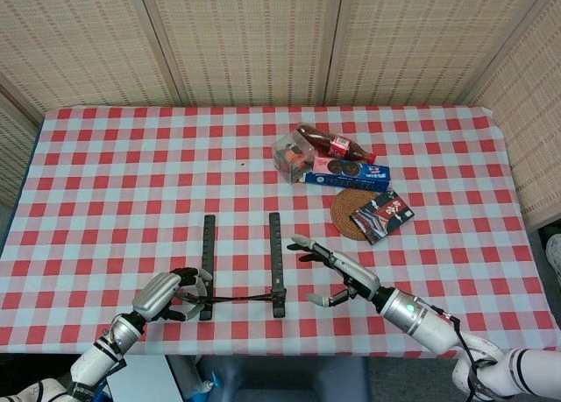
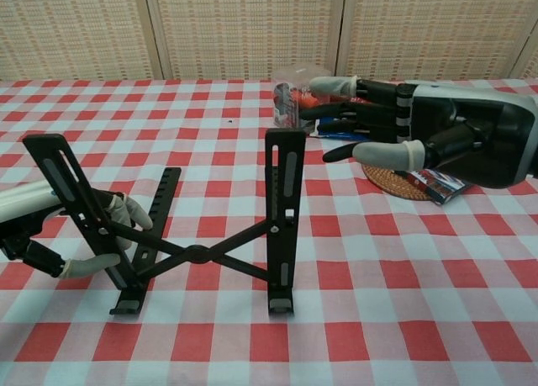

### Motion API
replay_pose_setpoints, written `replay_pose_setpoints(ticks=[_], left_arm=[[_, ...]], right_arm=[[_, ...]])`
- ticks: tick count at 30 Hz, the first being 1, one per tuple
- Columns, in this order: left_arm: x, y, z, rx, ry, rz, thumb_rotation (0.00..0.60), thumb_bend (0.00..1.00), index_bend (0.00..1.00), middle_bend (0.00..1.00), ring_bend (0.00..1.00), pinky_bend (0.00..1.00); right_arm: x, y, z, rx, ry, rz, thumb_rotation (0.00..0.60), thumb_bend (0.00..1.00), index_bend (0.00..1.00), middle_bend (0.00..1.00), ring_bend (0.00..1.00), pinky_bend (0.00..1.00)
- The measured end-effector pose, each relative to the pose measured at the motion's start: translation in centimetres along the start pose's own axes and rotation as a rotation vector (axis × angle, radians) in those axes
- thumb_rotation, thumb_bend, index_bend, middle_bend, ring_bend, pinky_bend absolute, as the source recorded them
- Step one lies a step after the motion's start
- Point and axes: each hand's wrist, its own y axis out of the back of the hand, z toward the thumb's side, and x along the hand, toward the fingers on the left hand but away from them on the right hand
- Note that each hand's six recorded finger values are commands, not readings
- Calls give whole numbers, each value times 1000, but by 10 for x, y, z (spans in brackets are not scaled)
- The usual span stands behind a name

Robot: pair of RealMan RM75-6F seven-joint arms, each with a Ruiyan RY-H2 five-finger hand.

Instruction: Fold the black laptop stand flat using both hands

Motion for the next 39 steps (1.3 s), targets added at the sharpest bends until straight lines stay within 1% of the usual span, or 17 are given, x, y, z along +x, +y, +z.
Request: replay_pose_setpoints(ticks=[5,11,16,19,24,28,32,39], left_arm=[[-1,3,-1,26,-6,-5,600,424,525,282,247,244],[-4,8,-2,73,-14,-8,600,425,544,287,248,244],[-6,8,-3,85,-13,-19,600,425,544,287,248,244],[-8,9,-4,91,-13,-26,600,425,504,288,247,244],[-10,11,-3,100,-24,-21,597,424,412,288,240,244],[-13,14,-4,117,-28,-17,593,424,394,288,240,244],[-15,15,-5,135,-24,-14,595,424,408,288,239,244],[-16,13,-9,168,-8,-18,596,424,472,288,241,244]], right_arm=[[1,1,1,0,4,-5,600,289,0,90,0,100],[1,-1,0,10,-1,0,600,289,0,90,0,100],[2,-3,0,37,-4,6,600,289,0,90,0,100],[2,-5,-1,57,-8,14,600,289,0,90,0,100],[1,-6,0,57,-11,14,600,289,0,90,0,100],[0,-5,0,55,-12,14,600,289,0,90,0,100],[0,-5,-1,52,-12,13,600,289,0,89,0,100],[0,-5,-1,50,-10,12,600,289,0,90,0,100]])
